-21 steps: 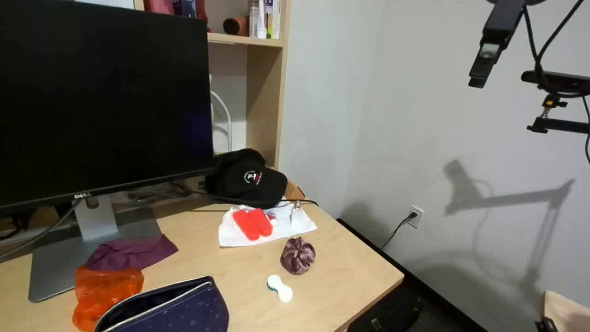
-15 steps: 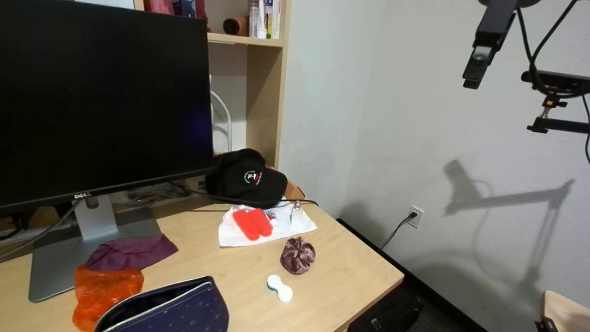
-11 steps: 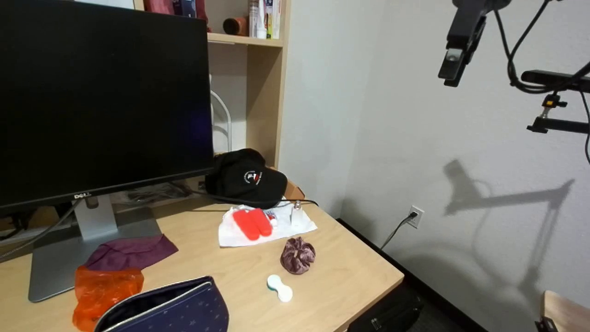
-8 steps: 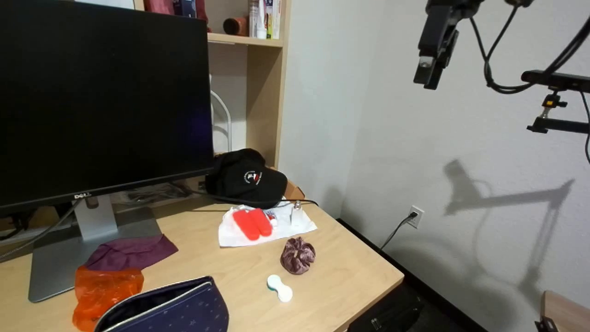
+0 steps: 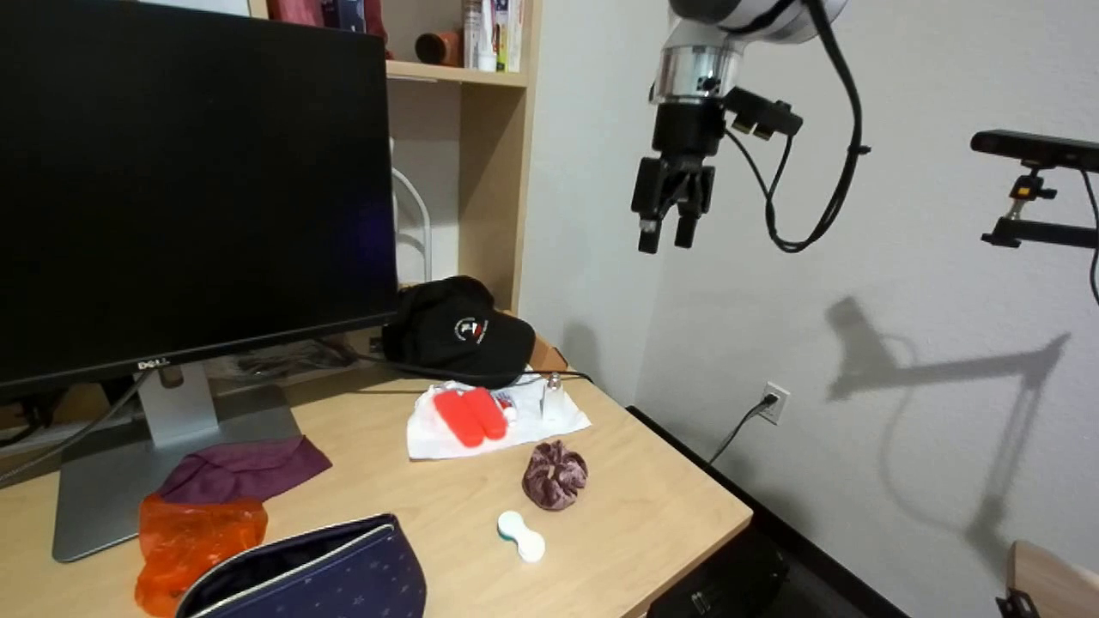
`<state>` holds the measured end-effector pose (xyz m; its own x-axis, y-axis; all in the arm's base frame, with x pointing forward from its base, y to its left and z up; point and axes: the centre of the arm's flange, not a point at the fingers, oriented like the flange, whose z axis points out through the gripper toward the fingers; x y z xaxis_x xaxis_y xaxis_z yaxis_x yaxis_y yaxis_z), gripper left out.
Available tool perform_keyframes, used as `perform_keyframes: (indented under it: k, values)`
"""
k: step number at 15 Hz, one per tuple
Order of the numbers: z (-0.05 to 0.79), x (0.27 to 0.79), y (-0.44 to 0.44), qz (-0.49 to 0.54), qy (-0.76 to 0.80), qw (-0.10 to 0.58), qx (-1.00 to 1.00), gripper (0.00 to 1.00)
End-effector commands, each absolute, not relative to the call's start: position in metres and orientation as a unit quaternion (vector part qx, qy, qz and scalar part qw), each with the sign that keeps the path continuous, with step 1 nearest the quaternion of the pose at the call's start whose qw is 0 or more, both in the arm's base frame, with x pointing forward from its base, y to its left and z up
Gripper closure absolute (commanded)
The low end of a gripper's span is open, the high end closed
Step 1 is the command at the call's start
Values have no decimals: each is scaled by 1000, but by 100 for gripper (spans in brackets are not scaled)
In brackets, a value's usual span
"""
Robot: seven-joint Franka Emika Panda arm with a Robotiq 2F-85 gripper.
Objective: Move one black cap to the left side of the desk
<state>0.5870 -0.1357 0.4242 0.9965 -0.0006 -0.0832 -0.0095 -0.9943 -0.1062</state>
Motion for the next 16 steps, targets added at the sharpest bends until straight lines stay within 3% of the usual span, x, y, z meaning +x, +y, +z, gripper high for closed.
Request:
perform_keyframes:
  k: [1,10,12,16]
  values:
    - [386,634,-150,61,26,64,-996,0]
    - [357,637,-152,68,21,66,-995,0]
    - [355,647,-152,26,-10,64,-998,0]
    - [347,701,-155,-50,-26,138,-989,0]
